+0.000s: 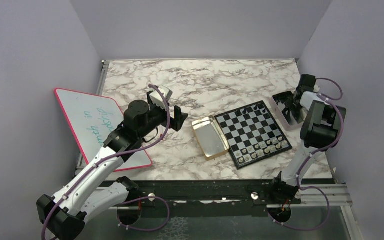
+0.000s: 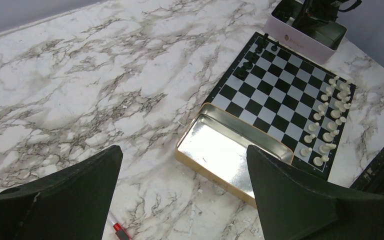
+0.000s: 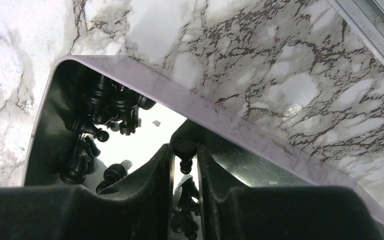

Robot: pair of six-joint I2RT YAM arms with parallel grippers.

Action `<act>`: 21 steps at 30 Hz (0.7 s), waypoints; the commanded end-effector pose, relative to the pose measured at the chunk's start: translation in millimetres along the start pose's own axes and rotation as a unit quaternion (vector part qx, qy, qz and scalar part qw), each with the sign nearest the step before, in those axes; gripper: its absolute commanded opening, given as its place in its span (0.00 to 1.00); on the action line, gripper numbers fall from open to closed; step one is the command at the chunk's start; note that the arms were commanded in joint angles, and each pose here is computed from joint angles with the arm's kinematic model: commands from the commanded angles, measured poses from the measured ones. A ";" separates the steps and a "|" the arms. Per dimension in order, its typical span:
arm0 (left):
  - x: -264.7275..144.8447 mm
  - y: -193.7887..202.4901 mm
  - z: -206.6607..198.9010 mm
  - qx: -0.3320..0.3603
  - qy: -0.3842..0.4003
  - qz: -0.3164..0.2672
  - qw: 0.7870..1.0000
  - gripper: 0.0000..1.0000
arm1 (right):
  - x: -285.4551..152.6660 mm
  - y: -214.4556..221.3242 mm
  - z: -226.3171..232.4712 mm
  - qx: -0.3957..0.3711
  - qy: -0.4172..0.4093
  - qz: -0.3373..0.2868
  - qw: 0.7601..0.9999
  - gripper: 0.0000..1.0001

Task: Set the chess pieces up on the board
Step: Pick up the chess piece from the storage box.

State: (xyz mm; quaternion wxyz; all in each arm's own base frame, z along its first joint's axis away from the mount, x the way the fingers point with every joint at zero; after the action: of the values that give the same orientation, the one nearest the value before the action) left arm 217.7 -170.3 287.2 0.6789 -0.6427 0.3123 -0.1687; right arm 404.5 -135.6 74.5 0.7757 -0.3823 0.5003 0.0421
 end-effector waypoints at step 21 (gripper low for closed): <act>-1.7 -3.7 0.2 0.010 -0.002 -0.015 1.000 0.93 | -18.2 -11.0 -2.5 0.004 0.012 -0.011 1.000 0.14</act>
State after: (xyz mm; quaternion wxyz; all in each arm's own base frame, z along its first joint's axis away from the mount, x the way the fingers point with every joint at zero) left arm 217.7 -170.1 286.4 0.6801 -0.6413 0.3126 -0.1687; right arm 405.6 -138.0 77.3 0.7710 -0.3893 0.5024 0.0406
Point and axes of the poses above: each gripper's point midway between its finger pads, its own x axis out along the fingers, its own z axis along the line the jaws close on, y = z × x, the point moved 6 cm from there along -x, back along the fingers, and after that the axes turned 6 degrees about x, right-handed, at the moved point
